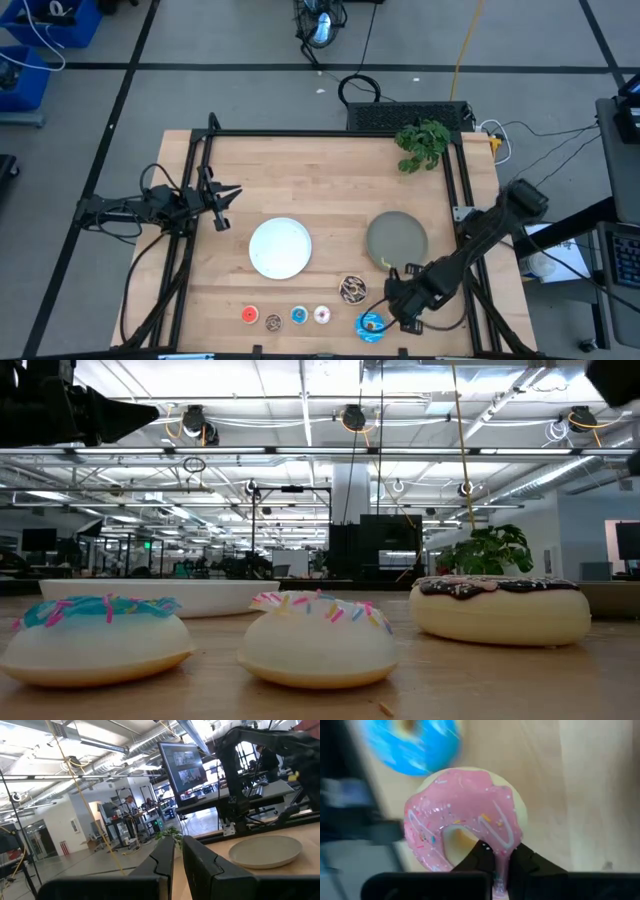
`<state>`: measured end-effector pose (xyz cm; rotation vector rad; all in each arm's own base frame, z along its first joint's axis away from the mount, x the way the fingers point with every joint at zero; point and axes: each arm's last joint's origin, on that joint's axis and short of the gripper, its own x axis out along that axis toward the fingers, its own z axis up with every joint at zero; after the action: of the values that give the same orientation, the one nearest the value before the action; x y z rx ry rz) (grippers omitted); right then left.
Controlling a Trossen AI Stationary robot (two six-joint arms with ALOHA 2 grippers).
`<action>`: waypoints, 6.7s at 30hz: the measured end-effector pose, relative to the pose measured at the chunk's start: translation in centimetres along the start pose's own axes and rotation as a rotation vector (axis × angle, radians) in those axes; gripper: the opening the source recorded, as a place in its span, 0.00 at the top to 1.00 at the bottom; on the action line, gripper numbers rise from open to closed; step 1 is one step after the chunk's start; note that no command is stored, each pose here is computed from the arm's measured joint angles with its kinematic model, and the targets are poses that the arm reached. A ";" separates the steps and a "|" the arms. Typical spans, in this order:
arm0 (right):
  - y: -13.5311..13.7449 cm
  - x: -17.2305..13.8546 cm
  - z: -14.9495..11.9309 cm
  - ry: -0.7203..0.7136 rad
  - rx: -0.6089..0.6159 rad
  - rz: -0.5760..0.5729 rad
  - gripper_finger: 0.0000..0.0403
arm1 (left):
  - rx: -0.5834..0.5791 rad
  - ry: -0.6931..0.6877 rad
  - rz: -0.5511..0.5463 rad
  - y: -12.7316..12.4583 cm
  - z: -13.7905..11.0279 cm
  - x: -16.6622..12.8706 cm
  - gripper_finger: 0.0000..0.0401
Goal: Pick & Place donuts
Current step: Put the big pink donut on the gray plate, then put the big black donut on the gray plate
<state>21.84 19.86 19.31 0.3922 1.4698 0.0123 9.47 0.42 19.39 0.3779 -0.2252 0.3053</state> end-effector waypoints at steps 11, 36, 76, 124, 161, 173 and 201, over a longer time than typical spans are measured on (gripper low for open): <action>0.4 -8.2 0.2 -0.053 -0.005 -0.031 0.98 | -0.016 0.002 0.002 0.0 0.0 0.0 0.88; 1.4 -12.5 1.4 -0.052 0.026 -0.046 0.98 | -0.037 0.026 -0.006 -0.1 -0.2 0.0 0.88; -18.6 -5.3 8.4 0.089 0.093 -0.173 0.98 | -0.041 0.006 0.002 0.0 0.0 0.0 0.88; -17.5 -7.5 8.6 0.109 0.094 -0.266 0.58 | -0.035 0.008 0.002 0.0 -0.1 0.0 0.88; 2.6 -2.3 8.1 -0.104 -0.305 -0.167 1.00 | 0.018 -0.001 0.006 0.0 0.0 0.0 0.88; 4.0 -5.7 11.3 -0.358 -0.354 -0.127 1.00 | 0.017 -0.001 0.006 0.0 0.0 0.0 0.88; 1.8 -4.9 15.9 -0.277 -0.489 -0.238 0.52 | 0.020 0.005 0.003 0.0 0.0 0.0 0.88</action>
<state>37.09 16.38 25.27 -0.1743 1.1817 0.1202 9.47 0.44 19.36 0.3964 -0.2182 0.3114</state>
